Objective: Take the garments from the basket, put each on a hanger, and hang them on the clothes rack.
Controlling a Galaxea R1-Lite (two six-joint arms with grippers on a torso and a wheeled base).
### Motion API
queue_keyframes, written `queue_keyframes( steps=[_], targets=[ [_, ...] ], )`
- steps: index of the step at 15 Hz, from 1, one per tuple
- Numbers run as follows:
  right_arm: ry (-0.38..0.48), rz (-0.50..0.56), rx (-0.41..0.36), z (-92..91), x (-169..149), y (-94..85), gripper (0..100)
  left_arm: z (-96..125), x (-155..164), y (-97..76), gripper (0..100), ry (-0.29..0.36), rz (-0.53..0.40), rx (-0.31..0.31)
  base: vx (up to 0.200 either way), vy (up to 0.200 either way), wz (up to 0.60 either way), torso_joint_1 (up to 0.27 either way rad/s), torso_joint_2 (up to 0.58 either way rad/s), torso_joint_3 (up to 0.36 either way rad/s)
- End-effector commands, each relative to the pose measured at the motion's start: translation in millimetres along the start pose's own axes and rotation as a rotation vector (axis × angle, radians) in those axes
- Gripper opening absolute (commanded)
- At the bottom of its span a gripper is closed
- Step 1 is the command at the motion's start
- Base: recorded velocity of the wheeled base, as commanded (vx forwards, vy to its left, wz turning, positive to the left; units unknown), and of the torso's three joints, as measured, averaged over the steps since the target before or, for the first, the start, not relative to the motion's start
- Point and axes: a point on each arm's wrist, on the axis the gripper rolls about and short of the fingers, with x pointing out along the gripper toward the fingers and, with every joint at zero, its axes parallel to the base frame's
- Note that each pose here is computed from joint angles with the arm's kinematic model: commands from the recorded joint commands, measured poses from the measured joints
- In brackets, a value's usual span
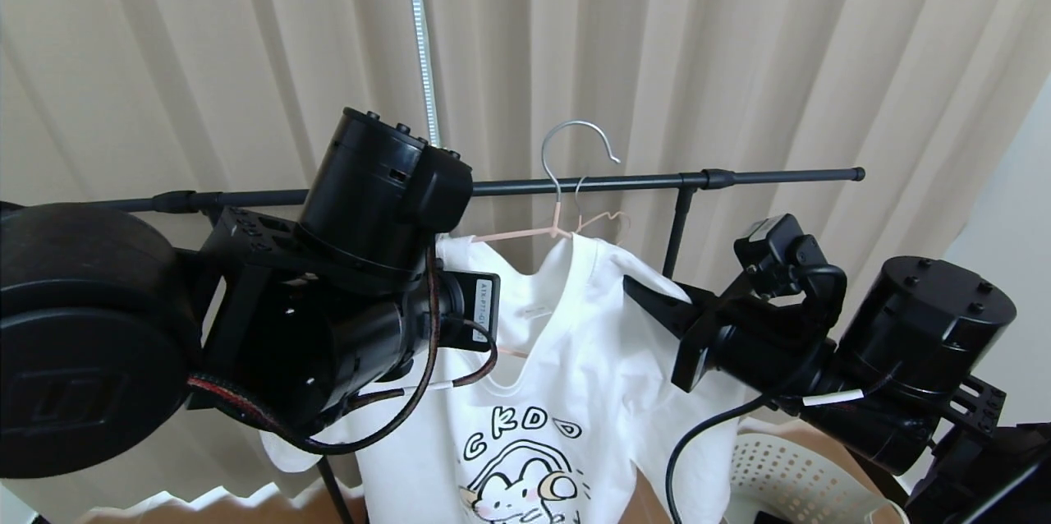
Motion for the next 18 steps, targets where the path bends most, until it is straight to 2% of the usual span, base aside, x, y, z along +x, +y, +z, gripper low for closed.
queue_keyframes(
  steps=[1,5,11,14,17,18],
  targets=[
    [-0.003,0.001,-0.001,0.7,0,-0.1,0,-1,0,-0.9,100,0.002,0.0,0.002,0.0,0.0,0.0,0.0,0.0,0.0],
    [-0.001,0.001,0.0,0.3,0,-0.1,0,0,-12,4.1,100,-0.013,-0.012,-0.002,0.0,0.0,0.0,0.0,0.0,0.0],
    [0.012,0.003,0.003,-3.4,2,-1.1,0,-13,-38,18.1,100,-0.024,-0.032,0.063,0.0,0.0,0.0,0.0,0.0,0.0],
    [0.018,0.003,0.004,-4.9,1,-1.4,0,-9,-56,27.5,100,-0.066,-0.048,0.071,0.0,0.0,0.0,0.0,0.0,0.0],
    [0.025,0.03,0.005,-6.6,-1,-0.9,0,-3,-78,39.0,100,-0.125,-0.071,0.13,0.0,0.0,0.0,0.0,0.0,0.0],
    [0.025,0.03,0.005,-6.6,-1,-0.9,0,-3,-78,39.2,100,-0.126,-0.074,0.133,0.0,0.0,0.0,0.0,0.0,0.0]
  ],
)
